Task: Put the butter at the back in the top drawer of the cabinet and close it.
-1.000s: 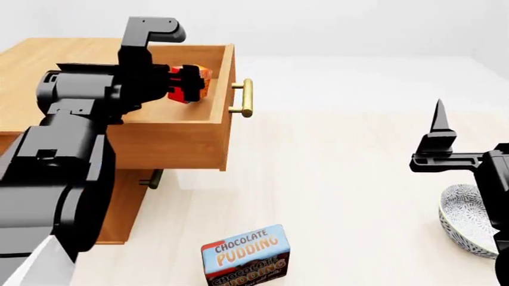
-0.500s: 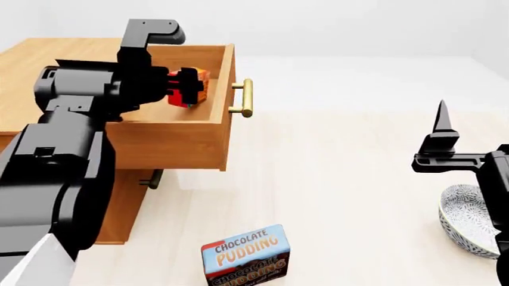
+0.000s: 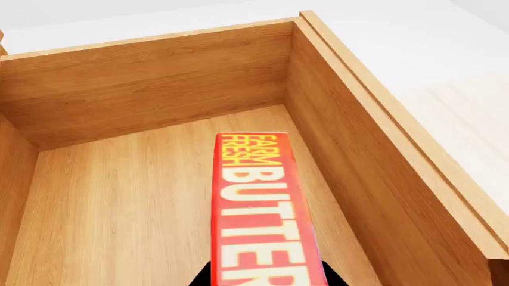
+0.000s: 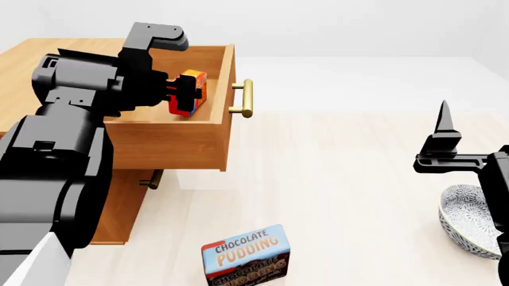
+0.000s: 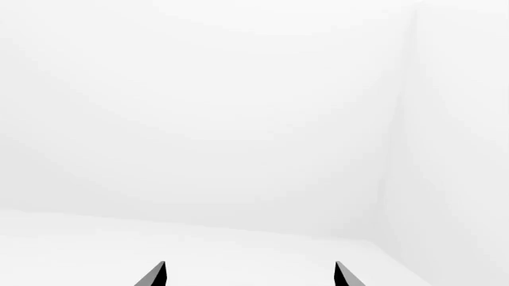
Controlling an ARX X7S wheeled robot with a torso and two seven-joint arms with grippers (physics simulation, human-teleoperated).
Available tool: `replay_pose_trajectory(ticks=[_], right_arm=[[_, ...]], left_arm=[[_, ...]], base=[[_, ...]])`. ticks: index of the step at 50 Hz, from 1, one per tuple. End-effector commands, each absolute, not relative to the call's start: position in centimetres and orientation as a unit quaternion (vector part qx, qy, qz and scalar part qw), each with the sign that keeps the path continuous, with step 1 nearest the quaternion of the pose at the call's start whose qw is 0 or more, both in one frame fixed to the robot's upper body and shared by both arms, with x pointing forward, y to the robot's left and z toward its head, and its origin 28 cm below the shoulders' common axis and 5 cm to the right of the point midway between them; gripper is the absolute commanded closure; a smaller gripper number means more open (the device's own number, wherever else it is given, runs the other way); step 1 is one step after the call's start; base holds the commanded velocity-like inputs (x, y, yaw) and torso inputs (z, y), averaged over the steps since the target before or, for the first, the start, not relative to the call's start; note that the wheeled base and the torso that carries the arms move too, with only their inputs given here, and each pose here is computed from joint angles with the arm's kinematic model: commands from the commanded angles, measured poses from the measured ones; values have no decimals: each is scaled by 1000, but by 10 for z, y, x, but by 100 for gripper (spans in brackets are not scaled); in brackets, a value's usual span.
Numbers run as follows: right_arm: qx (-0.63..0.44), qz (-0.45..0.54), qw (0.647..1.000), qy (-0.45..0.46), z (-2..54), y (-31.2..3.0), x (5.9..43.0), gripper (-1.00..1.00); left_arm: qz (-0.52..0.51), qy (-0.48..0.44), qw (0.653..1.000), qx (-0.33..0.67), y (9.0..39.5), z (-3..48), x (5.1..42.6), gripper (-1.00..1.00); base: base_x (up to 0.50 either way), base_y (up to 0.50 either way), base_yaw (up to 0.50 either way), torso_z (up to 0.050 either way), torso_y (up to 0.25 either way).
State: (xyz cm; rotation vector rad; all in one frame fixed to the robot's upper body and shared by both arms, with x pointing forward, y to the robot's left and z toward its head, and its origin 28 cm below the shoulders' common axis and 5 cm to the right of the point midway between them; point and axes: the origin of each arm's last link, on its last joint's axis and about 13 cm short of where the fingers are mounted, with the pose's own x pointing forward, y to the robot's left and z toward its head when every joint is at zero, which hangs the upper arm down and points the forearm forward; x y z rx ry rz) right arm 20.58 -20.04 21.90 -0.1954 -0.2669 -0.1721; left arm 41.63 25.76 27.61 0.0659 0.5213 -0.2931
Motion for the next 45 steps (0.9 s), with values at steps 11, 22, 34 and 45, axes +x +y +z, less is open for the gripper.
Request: replay_pose_trajectory(ticks=[11,22,34,45], right_arm=[[-95,-88,983,-133,219,-201,205,-100],[-94,-88,982,-136,220,-201,204,-100],[-94,-88,982,-137,220,-201,204,-100],[-93,-88,982,-139,221,-201,201,-100]], left_arm=[[-194,294,936,4,247,263,414,100],[-203,287,936,-2,246,267,415,-100],[-192,273,943,-3,248,274,415,-100],[-151,223,963,10,253,298,417,-100]], base=[[1,-1,-2,0,0],[0,0,0,0,0],[0,0,0,0,0],[0,0,0,0,0]])
